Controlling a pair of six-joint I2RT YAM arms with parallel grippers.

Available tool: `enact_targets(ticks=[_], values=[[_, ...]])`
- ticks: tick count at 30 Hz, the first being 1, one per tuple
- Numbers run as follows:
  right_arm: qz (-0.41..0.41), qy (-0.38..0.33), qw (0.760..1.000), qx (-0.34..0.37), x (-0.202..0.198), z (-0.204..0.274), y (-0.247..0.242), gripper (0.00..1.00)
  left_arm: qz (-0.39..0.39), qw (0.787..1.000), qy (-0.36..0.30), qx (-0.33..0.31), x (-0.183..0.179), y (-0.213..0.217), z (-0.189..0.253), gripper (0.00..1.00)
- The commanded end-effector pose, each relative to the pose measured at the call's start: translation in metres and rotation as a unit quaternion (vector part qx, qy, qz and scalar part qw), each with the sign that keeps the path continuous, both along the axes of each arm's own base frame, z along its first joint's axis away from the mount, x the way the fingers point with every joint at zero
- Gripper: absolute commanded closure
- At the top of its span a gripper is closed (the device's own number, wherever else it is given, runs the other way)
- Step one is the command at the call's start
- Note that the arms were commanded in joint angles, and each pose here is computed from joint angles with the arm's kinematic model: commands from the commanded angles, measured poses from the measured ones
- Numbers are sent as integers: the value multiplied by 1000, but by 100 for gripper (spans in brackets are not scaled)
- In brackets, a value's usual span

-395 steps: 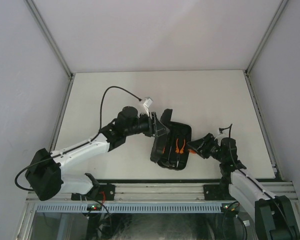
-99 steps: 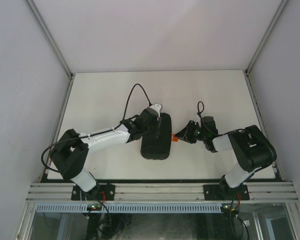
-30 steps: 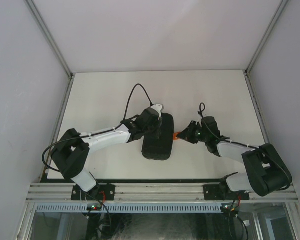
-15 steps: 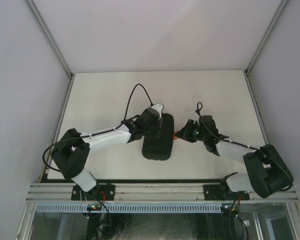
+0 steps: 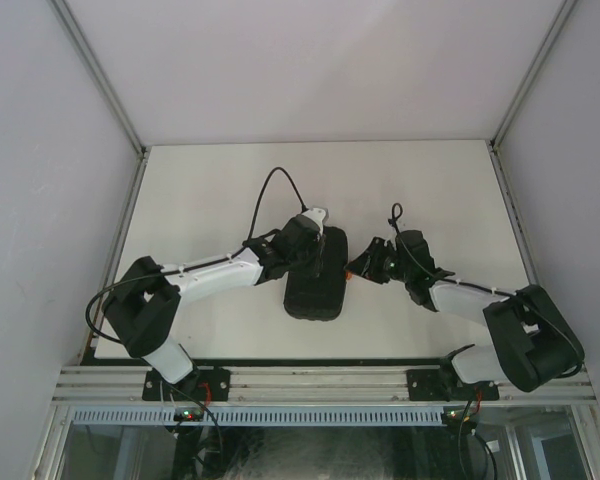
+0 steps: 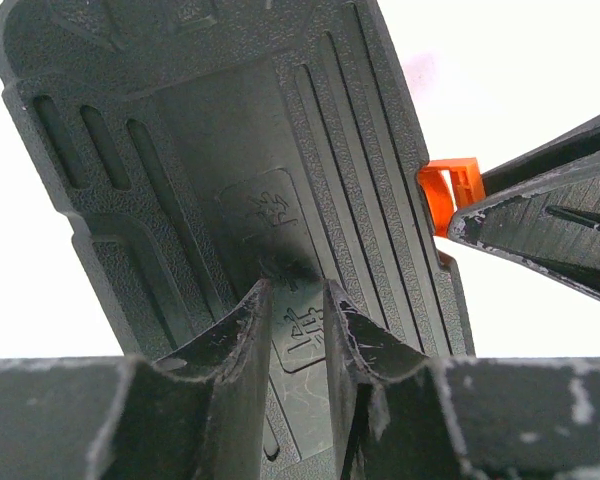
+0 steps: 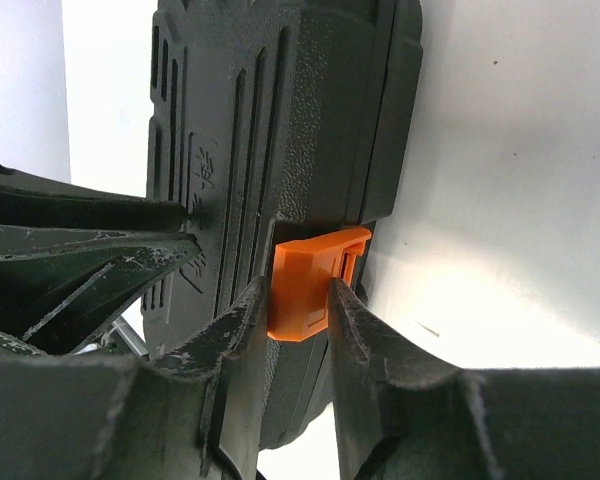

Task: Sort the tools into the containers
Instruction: Close the storage box at the center of the board.

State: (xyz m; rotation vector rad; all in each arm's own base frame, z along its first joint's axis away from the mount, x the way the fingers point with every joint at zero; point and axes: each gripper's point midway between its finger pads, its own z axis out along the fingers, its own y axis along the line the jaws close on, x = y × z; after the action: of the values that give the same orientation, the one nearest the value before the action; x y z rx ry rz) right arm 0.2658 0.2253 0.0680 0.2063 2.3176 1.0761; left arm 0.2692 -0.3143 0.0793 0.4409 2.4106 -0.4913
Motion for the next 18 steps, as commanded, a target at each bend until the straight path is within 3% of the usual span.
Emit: enact_targets(ticks=[1, 18], values=[[51, -63, 993, 81, 10, 51, 39, 73, -40, 989, 124, 70, -59, 18, -60, 70], [66, -54, 993, 85, 6, 44, 47, 63, -42, 989, 124, 70, -59, 16, -60, 71]])
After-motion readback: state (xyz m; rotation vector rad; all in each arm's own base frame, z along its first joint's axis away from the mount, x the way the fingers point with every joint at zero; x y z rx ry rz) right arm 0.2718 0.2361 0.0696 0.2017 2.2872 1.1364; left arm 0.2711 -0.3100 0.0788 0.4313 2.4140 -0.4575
